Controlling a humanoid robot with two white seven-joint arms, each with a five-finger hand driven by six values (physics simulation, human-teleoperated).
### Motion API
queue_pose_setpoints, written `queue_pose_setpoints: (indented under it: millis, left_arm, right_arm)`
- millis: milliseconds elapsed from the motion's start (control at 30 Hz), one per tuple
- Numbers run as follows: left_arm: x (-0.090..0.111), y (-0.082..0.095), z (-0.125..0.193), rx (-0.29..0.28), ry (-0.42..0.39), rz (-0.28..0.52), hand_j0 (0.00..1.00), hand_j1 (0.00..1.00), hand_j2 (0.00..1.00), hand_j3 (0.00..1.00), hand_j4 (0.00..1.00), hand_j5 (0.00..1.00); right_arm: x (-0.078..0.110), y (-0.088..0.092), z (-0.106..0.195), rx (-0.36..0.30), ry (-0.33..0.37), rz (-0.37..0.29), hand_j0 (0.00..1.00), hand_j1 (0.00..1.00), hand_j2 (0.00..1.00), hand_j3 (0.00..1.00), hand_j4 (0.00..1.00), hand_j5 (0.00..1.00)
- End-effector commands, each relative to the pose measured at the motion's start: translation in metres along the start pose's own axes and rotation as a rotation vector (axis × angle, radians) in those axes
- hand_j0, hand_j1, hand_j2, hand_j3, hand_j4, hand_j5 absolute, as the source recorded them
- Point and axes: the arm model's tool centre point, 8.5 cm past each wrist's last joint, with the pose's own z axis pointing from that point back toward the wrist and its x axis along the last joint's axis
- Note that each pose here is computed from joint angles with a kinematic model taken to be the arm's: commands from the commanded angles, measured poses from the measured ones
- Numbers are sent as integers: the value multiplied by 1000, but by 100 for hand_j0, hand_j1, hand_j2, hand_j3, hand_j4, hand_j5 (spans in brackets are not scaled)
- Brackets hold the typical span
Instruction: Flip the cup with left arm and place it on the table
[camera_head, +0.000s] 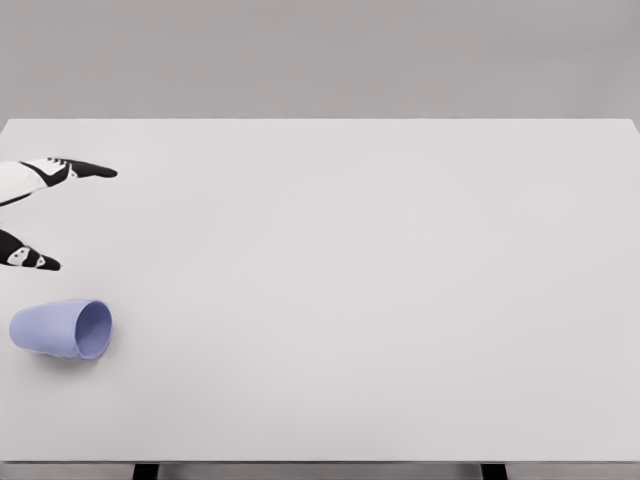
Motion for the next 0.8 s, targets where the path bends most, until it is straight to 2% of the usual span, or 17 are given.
queue_pose_setpoints:
  millis: [0, 167, 200, 300, 467, 767]
  left_arm:
    - [16, 17, 22, 31, -60, -6, 100, 100, 100, 100, 100, 100]
    - [6, -14, 24, -28, -33, 76, 100, 100, 100, 100, 100, 100]
    - [3, -27, 22, -40, -35, 112, 100, 100, 100, 100, 100, 100]
    - [-1, -47, 21, -54, -34, 162, 100, 100, 100, 100, 100, 100]
    - [-6, -61, 26, -102, 6, 193, 100, 100, 100, 100, 100, 100]
    - [-12, -79, 28, -133, 46, 245, 100, 100, 100, 100, 100, 100]
  right_arm:
    - [0, 0, 0, 0, 0, 1, 100, 100, 100, 100, 100, 100]
    - [0, 0, 0, 0, 0, -1, 100, 100, 100, 100, 100, 100]
    - [0, 0, 0, 0, 0, 1, 100, 100, 100, 100, 100, 100]
    - [0, 0, 0, 0, 0, -1, 100, 100, 100, 100, 100, 100]
    - [1, 0, 0, 0, -2, 1, 100, 100, 100, 100, 100, 100]
    - [0, 0, 0, 0, 0, 1, 100, 100, 100, 100, 100, 100]
